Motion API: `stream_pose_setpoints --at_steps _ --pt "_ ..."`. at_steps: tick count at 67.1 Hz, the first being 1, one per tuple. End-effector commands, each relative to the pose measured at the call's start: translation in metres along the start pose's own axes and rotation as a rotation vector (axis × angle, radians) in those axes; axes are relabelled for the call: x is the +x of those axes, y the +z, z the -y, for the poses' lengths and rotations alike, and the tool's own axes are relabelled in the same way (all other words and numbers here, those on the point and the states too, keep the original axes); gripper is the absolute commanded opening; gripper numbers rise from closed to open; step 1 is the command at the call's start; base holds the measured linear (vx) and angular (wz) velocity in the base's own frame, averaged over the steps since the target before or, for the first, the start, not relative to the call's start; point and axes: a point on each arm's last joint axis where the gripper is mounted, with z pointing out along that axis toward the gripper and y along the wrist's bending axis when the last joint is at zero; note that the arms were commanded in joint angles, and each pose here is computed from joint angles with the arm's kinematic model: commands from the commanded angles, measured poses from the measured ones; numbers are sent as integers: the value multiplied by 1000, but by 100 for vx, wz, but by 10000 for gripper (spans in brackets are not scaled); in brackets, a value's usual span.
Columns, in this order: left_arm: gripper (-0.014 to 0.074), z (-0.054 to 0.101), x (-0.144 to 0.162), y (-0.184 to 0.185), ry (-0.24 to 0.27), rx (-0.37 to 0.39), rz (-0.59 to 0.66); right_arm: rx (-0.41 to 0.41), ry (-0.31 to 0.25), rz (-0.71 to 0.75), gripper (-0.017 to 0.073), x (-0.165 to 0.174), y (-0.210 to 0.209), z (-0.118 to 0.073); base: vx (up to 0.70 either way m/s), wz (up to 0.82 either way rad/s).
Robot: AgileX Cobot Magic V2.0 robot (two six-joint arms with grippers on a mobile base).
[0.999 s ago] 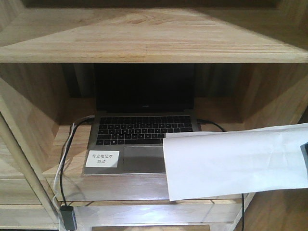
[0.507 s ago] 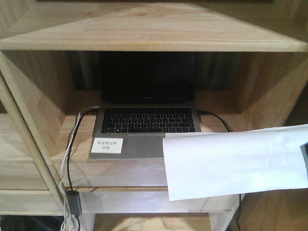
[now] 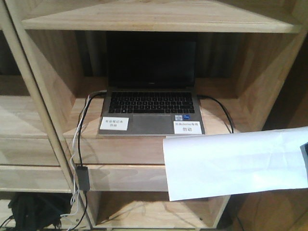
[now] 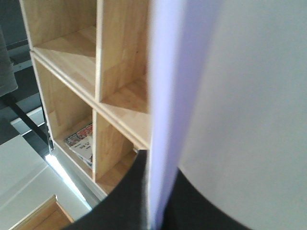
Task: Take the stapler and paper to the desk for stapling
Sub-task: 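Drive the base away from the shelf toward the wooden desk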
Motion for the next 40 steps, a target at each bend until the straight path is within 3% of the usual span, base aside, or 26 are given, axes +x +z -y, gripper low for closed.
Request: stream_pose_setpoints --at_steps 1,26,40 --pt "-6 1 -18 -2 -1 14 124 -26 13 10 -6 2 -5 1 -18 1" --pt "-6 1 -18 -2 -1 14 124 -26 13 10 -6 2 -5 1 -18 2" --pt "-6 1 -18 -2 -1 14 124 -26 13 10 -6 2 -5 1 -10 26"
